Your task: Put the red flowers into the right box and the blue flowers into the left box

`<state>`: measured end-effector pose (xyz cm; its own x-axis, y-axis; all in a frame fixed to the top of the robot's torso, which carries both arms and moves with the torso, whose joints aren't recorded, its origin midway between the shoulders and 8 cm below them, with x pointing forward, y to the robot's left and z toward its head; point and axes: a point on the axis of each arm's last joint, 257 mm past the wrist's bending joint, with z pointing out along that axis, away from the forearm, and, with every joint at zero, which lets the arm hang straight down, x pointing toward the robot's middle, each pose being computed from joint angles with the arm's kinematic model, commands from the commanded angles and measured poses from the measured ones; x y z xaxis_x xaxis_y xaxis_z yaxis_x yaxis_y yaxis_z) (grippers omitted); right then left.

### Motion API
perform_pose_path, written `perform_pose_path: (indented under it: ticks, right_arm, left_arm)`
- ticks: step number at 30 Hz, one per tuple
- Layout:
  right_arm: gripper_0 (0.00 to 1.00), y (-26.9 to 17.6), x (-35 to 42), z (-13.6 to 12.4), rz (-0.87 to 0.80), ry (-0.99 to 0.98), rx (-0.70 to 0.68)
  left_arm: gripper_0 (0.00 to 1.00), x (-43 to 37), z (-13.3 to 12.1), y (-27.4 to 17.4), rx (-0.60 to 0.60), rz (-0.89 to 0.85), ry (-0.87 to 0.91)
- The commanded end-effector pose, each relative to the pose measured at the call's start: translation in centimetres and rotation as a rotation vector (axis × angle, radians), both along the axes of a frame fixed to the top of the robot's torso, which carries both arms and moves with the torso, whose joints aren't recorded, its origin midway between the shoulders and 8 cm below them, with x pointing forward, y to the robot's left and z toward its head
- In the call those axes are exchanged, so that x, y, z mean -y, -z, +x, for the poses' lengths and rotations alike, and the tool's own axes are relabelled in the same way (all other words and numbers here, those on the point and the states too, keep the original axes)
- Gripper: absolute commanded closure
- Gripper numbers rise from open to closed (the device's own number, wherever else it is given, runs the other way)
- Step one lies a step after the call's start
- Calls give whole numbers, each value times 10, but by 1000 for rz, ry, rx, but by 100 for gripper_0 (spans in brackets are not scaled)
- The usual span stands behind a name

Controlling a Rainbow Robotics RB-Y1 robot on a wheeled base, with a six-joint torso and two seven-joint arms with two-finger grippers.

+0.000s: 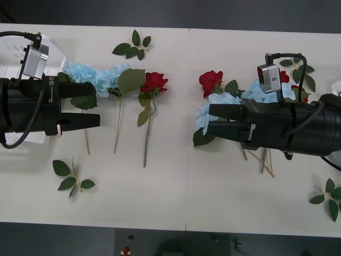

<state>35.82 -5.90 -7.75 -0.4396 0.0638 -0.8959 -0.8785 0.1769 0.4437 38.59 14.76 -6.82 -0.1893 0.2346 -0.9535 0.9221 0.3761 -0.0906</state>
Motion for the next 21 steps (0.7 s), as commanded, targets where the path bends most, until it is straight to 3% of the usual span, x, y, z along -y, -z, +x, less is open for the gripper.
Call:
perform_pose_path:
  ticks: [1,2,6,9,17,19,21]
  right_arm:
    - [0,31,-7,-17,2,-15,-63]
    - [0,30,-5,-15,4,-10,-67]
    - [0,30,6,-1,-13,23,-70]
    - [0,27,26,19,-48,84,-70]
    - [0,15,99,73,-295,253,80]
    - [0,13,119,83,-312,311,-37]
    - [0,14,138,92,-322,373,-154]
  left_arm:
    - [0,4,-2,-7,0,-5,11]
    - [0,3,-12,30,-100,-33,-6]
    - [0,9,-13,31,-108,-80,-6]
    - [0,1,3,23,-84,-96,-39]
    - [0,-47,93,23,-27,-73,-170]
    - [0,-62,114,32,-10,-20,-205]
    - [0,-75,129,42,-67,7,-250]
